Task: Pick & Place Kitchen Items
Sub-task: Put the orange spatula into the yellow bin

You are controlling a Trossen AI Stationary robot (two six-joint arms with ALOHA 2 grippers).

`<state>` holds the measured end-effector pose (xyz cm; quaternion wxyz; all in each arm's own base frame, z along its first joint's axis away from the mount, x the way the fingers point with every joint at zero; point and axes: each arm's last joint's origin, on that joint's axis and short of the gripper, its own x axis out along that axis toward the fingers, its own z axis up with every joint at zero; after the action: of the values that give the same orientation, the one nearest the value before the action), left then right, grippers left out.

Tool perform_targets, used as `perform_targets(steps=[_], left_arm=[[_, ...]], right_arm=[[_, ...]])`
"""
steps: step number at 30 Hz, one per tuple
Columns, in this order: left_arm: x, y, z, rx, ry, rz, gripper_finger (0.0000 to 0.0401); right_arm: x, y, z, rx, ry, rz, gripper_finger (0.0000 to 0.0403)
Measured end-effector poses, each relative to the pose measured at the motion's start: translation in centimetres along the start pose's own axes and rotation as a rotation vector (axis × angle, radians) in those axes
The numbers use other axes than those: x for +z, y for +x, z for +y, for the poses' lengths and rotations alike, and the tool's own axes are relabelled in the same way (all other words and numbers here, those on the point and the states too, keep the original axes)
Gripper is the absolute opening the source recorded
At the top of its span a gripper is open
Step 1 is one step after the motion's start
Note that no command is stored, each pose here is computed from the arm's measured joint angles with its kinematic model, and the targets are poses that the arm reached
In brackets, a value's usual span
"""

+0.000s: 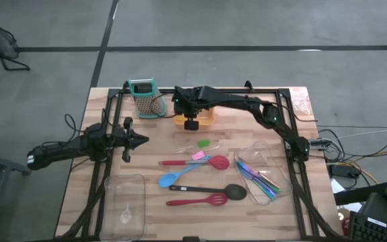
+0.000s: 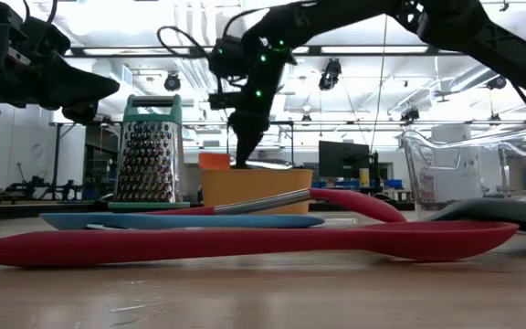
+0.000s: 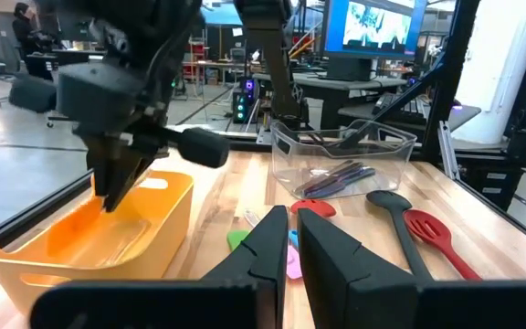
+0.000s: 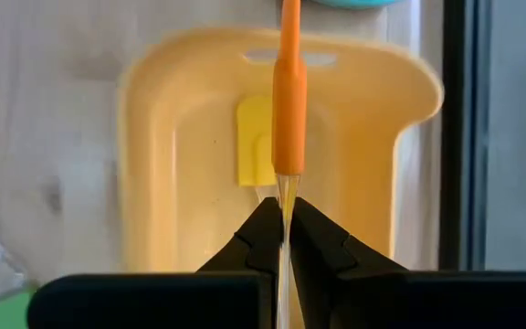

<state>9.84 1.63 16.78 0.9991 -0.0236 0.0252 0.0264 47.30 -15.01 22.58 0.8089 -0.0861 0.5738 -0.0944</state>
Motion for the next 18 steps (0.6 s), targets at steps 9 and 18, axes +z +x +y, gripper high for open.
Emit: perform_targets(steps=[9,18], left_arm=[[0.0,0.0,0.0,0.0,0.0,0.0,0.0035],[0.0,0.0,0.0,0.0,0.0,0.0,0.0035]], right_arm=[[-1.2,2.4,0.0,0.0,0.009,0.046,0.0013],[-1.7,2.9,0.3,0.005,0.036,0.072,0.0046]])
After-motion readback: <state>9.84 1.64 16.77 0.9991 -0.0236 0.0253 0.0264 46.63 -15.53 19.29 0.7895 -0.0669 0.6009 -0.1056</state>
